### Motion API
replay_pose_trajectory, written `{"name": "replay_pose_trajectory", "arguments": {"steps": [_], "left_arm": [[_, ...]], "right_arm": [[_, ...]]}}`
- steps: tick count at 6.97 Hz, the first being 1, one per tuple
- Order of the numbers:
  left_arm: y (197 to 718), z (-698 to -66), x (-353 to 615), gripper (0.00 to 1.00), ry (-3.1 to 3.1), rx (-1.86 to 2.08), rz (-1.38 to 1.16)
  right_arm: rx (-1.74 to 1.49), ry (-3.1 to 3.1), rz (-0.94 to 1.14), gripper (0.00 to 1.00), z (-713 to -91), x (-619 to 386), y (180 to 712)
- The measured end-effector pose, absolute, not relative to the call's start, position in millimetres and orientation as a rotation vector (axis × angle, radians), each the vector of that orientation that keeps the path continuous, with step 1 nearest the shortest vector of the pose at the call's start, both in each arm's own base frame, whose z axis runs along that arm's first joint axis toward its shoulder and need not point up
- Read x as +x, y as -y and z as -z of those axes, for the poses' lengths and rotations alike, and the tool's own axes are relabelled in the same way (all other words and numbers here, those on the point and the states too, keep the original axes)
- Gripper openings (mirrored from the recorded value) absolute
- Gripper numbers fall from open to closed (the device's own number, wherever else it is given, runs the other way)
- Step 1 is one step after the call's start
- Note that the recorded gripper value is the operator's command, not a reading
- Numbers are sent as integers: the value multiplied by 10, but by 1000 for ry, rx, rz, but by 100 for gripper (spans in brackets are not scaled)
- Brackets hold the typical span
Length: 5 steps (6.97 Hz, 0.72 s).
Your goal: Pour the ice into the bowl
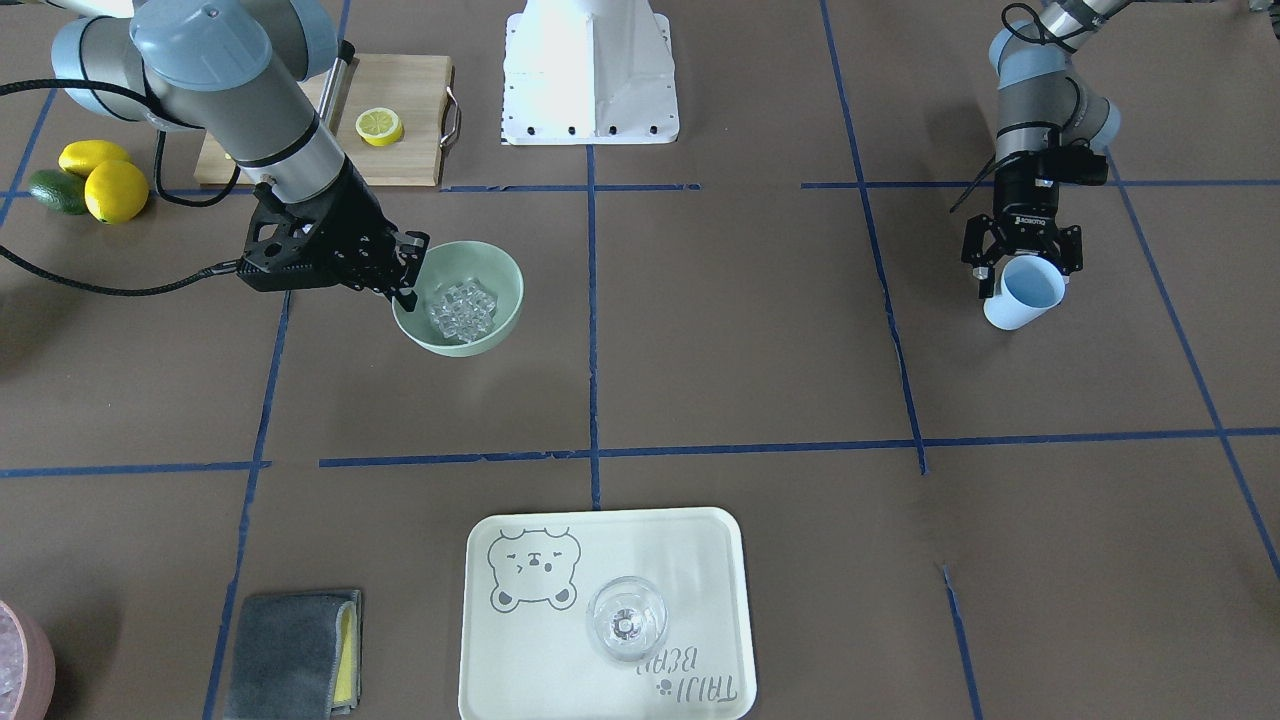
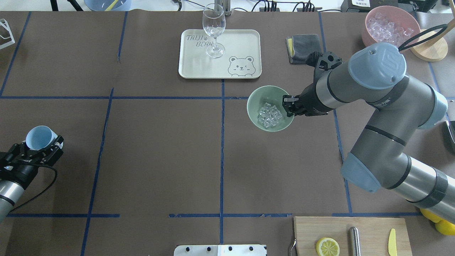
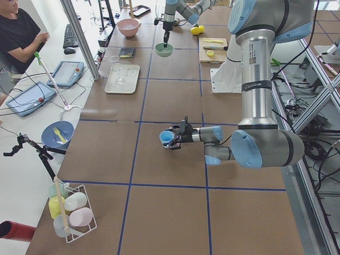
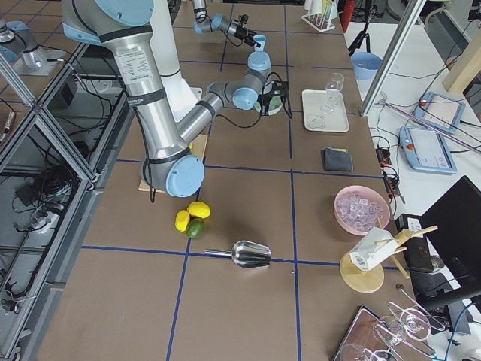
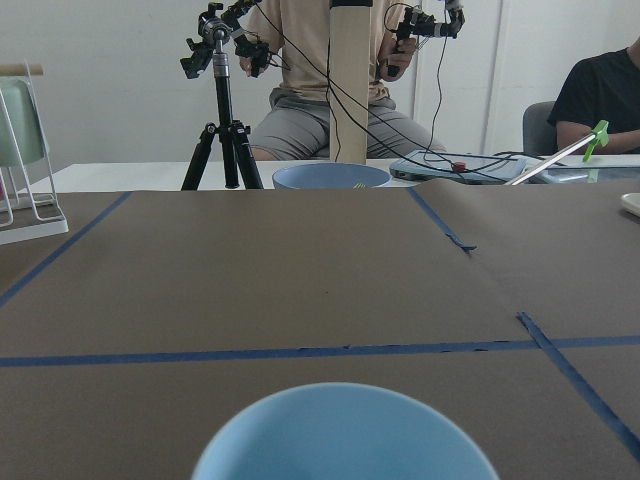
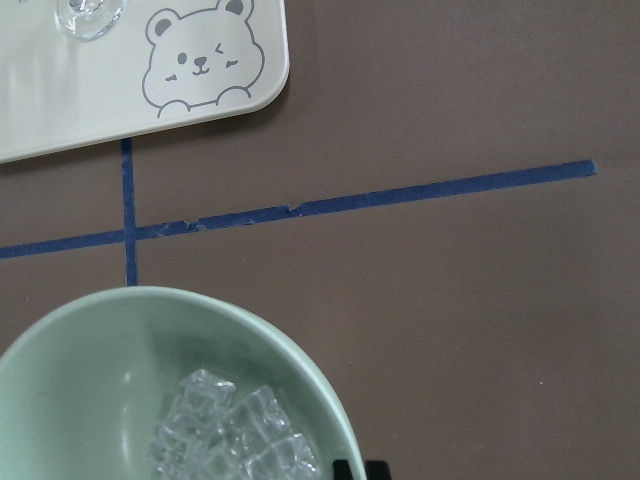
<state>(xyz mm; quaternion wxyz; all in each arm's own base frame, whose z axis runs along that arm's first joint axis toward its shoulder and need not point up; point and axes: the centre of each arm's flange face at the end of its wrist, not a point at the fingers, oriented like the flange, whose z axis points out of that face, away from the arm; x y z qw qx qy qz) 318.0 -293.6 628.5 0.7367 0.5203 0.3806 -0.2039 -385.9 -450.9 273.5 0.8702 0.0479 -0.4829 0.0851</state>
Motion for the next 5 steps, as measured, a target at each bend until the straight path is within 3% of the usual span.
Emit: {"name": "replay_pose_trajectory", "arguments": {"steps": [5], "left_arm": [[2913,-6137,2805,100,-859,1127,417]], "right_arm": [[101,1010,-178,0,-2742,-3848,4497]]}}
